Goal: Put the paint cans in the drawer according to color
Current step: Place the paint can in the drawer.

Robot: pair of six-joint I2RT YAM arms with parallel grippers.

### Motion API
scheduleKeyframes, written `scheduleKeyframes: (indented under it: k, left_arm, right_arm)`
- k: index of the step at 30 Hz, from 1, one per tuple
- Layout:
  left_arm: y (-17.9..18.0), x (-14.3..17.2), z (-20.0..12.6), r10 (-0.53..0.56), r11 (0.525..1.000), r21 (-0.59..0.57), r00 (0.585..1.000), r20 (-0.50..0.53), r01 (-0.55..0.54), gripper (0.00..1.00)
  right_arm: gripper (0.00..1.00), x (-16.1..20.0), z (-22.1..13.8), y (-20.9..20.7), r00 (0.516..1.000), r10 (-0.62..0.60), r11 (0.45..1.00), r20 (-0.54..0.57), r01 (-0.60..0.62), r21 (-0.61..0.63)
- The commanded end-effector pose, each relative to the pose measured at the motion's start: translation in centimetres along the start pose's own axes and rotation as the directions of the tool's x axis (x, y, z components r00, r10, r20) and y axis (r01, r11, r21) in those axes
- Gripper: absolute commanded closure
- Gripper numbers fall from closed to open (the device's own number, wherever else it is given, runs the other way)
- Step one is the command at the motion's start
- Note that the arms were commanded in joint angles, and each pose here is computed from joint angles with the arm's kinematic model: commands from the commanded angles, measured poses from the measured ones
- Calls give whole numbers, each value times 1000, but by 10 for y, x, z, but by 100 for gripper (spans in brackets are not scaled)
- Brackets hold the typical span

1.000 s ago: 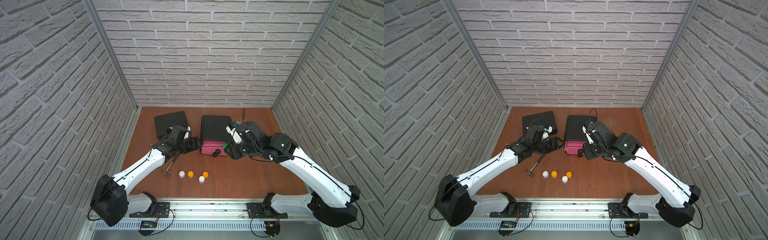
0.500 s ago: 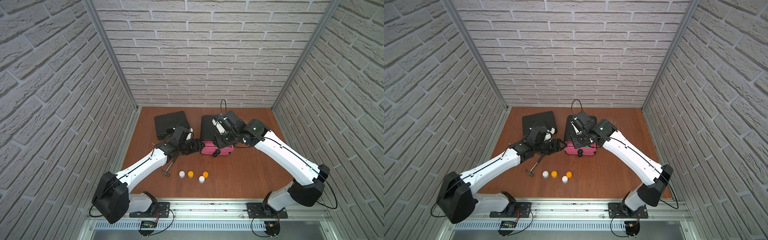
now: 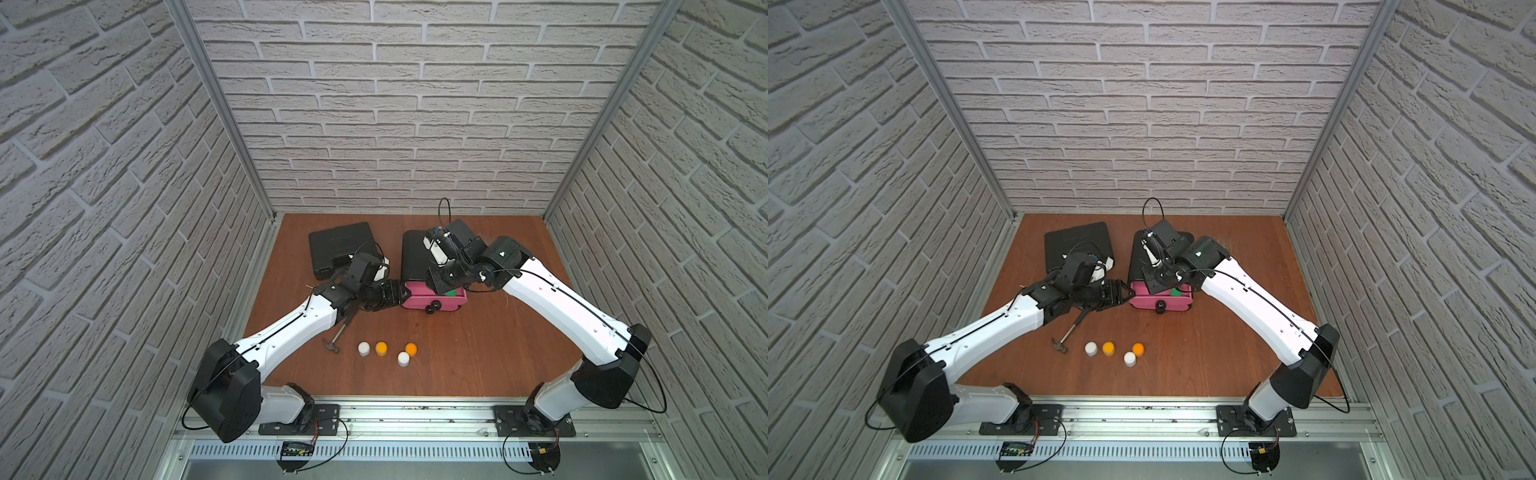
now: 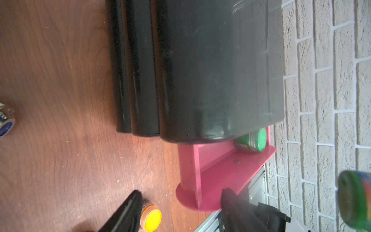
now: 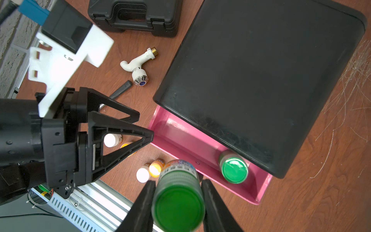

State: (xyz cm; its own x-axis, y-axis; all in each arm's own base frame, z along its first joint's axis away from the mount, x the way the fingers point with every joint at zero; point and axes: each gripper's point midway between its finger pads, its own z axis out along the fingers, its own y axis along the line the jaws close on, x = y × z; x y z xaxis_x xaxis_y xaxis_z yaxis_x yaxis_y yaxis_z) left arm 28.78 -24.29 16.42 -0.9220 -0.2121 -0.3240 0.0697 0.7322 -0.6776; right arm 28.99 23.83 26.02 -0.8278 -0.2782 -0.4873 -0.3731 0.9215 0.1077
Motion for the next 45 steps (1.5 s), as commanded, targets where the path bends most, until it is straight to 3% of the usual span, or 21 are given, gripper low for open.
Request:
scheduleKeyframes:
  k: [1,6,12,21,35,45]
  left_arm:
    - [-8,5,-8,38,999,12,999,-22,-38,34]
    - [-14,-2,-17,48,999,22,999,25,-49,33]
    - [-26,-24,-36,38,998,47,987,153,-45,27]
    - [10,-36,-62,-83,996,-20,956,282,92,28]
    - [22,-31,-57,-114,991,-32,958,264,126,28]
    - [24,-30,-59,-115,991,-29,957,268,128,28]
  right_arm:
    - [77,-5,14,4,1000,-13,1000,3,13,-12]
    - [77,-1,26,5,999,-25,1000,-35,25,-9]
    - [78,9,39,3,997,-41,999,-73,42,12]
    - [77,18,59,-7,991,-58,994,-121,69,84]
    - [73,29,82,-13,981,-70,983,-178,98,152]
    - [52,21,74,-13,986,-62,984,-157,87,157]
